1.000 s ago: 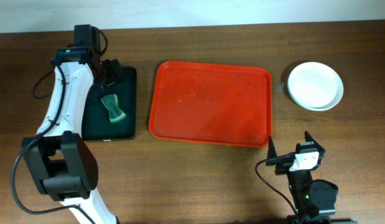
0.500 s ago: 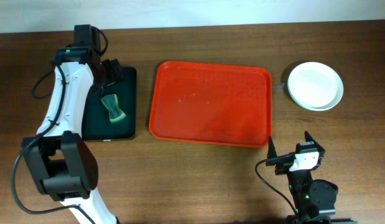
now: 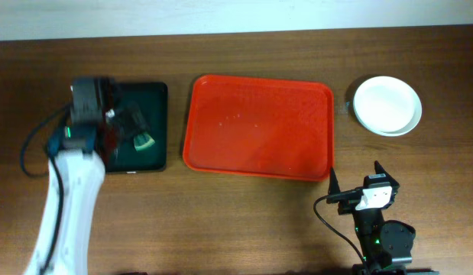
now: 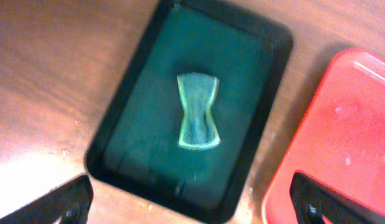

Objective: Clean dirty plates on tray and stack at the side

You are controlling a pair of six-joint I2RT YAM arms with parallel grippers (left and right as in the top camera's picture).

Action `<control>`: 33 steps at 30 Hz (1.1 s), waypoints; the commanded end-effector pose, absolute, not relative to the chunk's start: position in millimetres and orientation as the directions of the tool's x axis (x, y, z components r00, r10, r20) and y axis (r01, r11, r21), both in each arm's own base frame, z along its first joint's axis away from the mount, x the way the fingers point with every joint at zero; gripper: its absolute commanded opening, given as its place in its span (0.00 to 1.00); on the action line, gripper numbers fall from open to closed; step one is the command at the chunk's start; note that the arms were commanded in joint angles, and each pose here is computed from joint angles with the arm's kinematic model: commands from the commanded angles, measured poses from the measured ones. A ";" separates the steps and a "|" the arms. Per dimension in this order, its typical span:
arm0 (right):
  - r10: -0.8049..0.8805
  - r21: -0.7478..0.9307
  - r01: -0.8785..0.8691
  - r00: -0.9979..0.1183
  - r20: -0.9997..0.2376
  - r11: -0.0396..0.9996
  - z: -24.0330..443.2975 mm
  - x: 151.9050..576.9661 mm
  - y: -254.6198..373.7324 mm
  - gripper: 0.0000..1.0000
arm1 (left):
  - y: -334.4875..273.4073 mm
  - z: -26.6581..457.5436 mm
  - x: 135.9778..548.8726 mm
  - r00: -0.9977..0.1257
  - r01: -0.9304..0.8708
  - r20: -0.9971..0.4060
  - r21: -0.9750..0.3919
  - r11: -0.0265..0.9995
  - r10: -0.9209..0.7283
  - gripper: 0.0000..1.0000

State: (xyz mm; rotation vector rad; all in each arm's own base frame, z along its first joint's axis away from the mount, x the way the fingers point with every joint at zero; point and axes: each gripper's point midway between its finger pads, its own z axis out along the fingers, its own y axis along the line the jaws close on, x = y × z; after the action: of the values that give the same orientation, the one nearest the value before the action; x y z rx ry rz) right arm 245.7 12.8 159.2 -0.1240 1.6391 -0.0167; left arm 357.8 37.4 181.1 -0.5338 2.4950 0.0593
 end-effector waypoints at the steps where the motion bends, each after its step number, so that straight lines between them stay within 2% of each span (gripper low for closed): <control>1: -0.096 -0.091 -0.068 -0.070 -0.993 0.994 156.1 245.7 12.9 0.99 | 16.4 184.0 330.6 -0.697 -0.192 -0.683 -0.114 0.975 -0.218 0.99; 5: -0.096 -0.091 -0.068 -0.070 -0.993 0.994 156.1 245.7 12.9 0.98 | -11.6 191.9 289.5 -0.473 0.016 -0.876 -0.120 0.993 -0.099 0.99; 7: -0.096 -0.091 -0.068 -0.070 -0.993 0.994 156.1 245.7 12.9 0.98 | -10.8 184.2 267.1 -0.386 0.055 -0.922 0.011 0.998 0.031 0.99; 9: -0.096 -0.091 -0.068 -0.070 -0.993 0.994 156.1 245.7 12.9 0.98 | -8.4 169.5 248.1 -0.415 0.046 -0.909 0.016 0.999 0.034 0.99; 15: -0.096 -0.091 -0.068 -0.070 -0.993 0.994 156.1 245.7 12.9 0.98 | -17.3 172.7 243.4 -0.350 0.094 -0.936 0.001 0.996 0.034 0.99; 17: -0.096 -0.091 -0.068 -0.070 -0.993 0.994 156.1 245.7 12.9 0.98 | -18.0 172.6 244.4 -0.304 0.098 -0.952 0.002 0.995 0.032 0.99; 21: -0.096 -0.091 -0.068 -0.070 -0.993 0.994 156.1 245.7 12.9 0.98 | -19.4 185.7 245.4 -0.129 0.104 -0.991 0.014 0.994 0.027 0.99; 28: -0.096 -0.091 -0.068 -0.070 -0.993 0.994 156.1 245.7 12.9 0.98 | -18.7 192.6 244.8 0.064 0.097 -0.998 0.028 0.995 0.022 0.99; 31: -0.096 -0.091 -0.068 -0.070 -0.993 0.994 156.1 245.7 12.9 0.98 | -15.0 194.3 245.4 0.076 0.077 -0.997 0.010 0.997 0.005 0.99; 33: -0.096 -0.091 -0.068 -0.070 -0.993 0.994 156.1 245.7 12.9 0.98 | 0.0 191.7 246.1 0.066 -0.001 -0.989 -0.132 0.991 -0.132 0.99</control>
State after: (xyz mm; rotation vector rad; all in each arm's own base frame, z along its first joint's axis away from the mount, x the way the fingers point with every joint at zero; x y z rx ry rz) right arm 245.7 12.8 159.2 -0.1246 1.6387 -0.0173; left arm 245.8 -14.0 194.3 0.0541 1.5032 -0.0577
